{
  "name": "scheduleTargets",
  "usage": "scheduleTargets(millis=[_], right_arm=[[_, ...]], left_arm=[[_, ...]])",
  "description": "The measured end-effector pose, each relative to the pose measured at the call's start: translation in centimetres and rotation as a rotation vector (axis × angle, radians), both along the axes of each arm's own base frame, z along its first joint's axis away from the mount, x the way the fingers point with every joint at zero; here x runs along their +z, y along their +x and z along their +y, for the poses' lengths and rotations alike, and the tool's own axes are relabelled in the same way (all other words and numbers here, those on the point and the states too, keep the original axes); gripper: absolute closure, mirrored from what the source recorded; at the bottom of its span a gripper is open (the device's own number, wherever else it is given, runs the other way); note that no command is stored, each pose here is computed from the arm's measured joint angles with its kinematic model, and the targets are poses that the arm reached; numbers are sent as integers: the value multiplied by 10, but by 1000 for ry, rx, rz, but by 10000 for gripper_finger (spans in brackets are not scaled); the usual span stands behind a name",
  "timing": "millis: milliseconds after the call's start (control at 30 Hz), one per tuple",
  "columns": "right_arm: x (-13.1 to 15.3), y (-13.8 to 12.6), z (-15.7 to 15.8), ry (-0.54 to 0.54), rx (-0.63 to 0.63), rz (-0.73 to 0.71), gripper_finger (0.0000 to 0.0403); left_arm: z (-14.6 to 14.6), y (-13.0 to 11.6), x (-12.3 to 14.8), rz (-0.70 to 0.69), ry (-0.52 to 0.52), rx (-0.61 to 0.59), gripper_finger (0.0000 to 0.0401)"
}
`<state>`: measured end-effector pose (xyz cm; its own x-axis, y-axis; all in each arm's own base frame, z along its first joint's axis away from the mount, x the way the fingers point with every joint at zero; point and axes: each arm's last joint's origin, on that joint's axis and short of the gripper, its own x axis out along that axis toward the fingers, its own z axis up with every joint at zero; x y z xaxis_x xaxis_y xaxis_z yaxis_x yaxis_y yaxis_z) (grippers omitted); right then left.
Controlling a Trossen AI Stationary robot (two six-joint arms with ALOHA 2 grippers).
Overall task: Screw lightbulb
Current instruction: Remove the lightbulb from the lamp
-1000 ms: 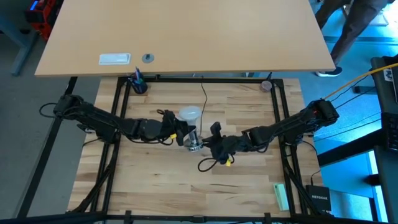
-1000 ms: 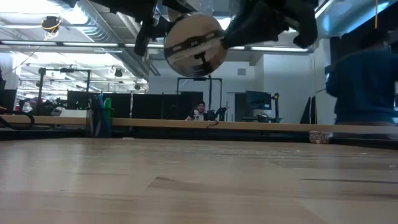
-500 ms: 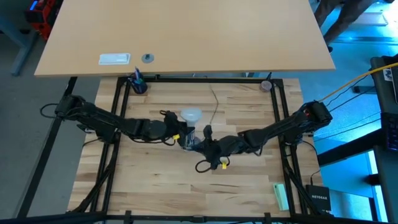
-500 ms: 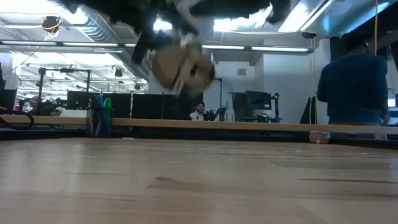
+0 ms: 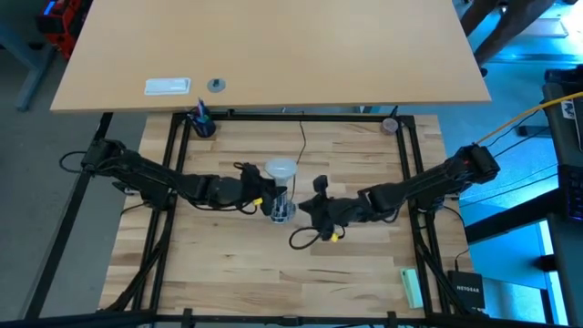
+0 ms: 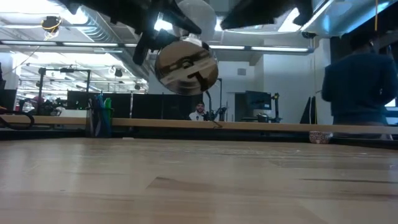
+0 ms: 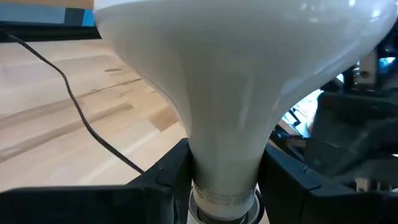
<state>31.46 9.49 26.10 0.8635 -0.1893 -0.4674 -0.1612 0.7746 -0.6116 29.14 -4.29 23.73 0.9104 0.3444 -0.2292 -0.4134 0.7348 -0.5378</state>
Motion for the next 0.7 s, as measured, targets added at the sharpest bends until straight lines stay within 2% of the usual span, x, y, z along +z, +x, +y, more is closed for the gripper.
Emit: scheduleTargets(millis=[133,200,300,400,500,567,700], right_arm=[[-11,-10,-2,105,-30,130,325],[-18,-10,-2,138,-30,151,288],[-28,-12,-3,127,-55,148,231],[-34,-12,-8,76,-139,95,190],[-35,-9,-10,82,-138,2,171],[-37,-7,-8,99,-88,-39,168],[-45,-3,-5,71,-35,-27,174]], left_arm=[[-1,1,4,-38,9,-8,270],[-1,1,6,-50,15,-10,270],[-1,1,8,-71,10,-9,270],[-2,1,7,-70,7,-11,270],[-4,1,8,-74,5,-17,270],[-4,1,9,-88,3,-18,270],[-4,2,12,-113,7,-22,270]])
